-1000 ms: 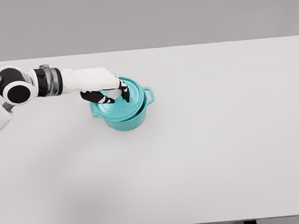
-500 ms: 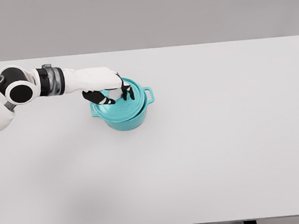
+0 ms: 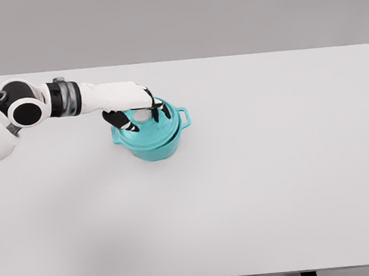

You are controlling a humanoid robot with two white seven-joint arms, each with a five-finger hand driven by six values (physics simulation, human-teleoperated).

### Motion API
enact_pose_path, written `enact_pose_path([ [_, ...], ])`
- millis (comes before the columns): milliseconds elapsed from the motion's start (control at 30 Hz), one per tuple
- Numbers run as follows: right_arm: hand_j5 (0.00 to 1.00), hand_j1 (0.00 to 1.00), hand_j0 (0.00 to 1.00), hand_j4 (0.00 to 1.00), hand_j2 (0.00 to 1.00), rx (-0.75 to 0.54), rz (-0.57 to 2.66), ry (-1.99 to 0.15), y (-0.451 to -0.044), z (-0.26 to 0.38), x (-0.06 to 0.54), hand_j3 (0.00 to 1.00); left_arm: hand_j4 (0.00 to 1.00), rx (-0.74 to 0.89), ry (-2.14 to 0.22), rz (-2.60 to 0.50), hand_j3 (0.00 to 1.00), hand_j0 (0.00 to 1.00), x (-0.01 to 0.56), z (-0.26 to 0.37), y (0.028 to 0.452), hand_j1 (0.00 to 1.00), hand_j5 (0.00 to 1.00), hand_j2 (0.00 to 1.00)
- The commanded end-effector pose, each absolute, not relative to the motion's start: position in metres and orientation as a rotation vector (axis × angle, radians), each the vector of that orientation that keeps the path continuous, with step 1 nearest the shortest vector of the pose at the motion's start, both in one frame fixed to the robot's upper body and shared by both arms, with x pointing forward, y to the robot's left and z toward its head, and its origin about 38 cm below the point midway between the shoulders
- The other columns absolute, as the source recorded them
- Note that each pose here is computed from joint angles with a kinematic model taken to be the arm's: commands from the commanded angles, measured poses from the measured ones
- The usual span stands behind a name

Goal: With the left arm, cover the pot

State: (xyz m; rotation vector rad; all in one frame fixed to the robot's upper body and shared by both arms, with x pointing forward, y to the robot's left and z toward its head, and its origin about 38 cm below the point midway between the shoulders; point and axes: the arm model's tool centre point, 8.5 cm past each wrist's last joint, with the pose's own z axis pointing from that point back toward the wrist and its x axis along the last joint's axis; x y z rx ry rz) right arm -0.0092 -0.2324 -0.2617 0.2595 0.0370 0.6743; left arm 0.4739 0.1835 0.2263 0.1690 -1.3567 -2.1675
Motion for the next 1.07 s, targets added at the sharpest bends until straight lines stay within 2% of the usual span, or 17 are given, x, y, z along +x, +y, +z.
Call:
enact_pose_path([
  [0, 1.00, 1.00, 1.00, 1.00, 1.00, 0.260, 0.675, 0.037, -0.232, -0.262, -0.009, 1.00, 0.80, 0.163, -1.360, -2.165, 0.80, 0.80, 0.474, 0.227, 0.182, 0.80, 0.80, 0.80],
  [333, 1.00, 1.00, 1.00, 1.00, 1.00, 0.260, 0.673, 0.037, -0.232, -0.262, -0.009, 1.00, 0.81, 0.162, -1.369, -2.166, 0.81, 0.81, 0.474, 0.228, 0.179, 0.81, 0.81, 0.81],
  [400, 1.00, 1.00, 1.00, 1.00, 1.00, 0.260, 0.675, 0.037, -0.232, -0.262, -0.009, 1.00, 0.87, 0.162, -1.368, -2.165, 0.87, 0.87, 0.474, 0.228, 0.180, 0.87, 0.87, 0.87],
  [467, 1.00, 1.00, 1.00, 1.00, 1.00, 0.260, 0.675, 0.037, -0.232, -0.262, -0.009, 1.00, 1.00, 0.172, -1.380, -2.170, 1.00, 1.00, 0.475, 0.235, 0.179, 1.00, 1.00, 1.00],
  [600, 1.00, 1.00, 1.00, 1.00, 1.00, 0.260, 0.673, 0.037, -0.232, -0.262, -0.009, 1.00, 1.00, 0.190, -1.406, -2.166, 1.00, 1.00, 0.478, 0.252, 0.185, 1.00, 1.00, 1.00],
  [667, 1.00, 1.00, 1.00, 1.00, 1.00, 0.260, 0.675, 0.037, -0.232, -0.262, -0.009, 1.00, 1.00, 0.267, -1.375, -2.173, 1.00, 1.00, 0.478, 0.267, 0.217, 1.00, 1.00, 1.00],
  [800, 1.00, 1.00, 1.00, 1.00, 1.00, 0.260, 0.675, 0.037, -0.232, -0.262, -0.009, 1.00, 1.00, 0.439, -1.285, -2.201, 1.00, 1.00, 0.456, 0.303, 0.330, 1.00, 1.00, 1.00],
  [900, 1.00, 1.00, 1.00, 1.00, 1.00, 0.259, 0.675, 0.036, -0.232, -0.262, -0.008, 1.00, 1.00, 0.442, -1.245, -2.161, 1.00, 1.00, 0.450, 0.299, 0.353, 1.00, 1.00, 1.00],
  [1033, 1.00, 1.00, 1.00, 1.00, 1.00, 0.260, 0.675, 0.037, -0.232, -0.262, -0.009, 1.00, 1.00, 0.437, -1.235, -2.147, 1.00, 1.00, 0.450, 0.294, 0.357, 1.00, 1.00, 1.00],
])
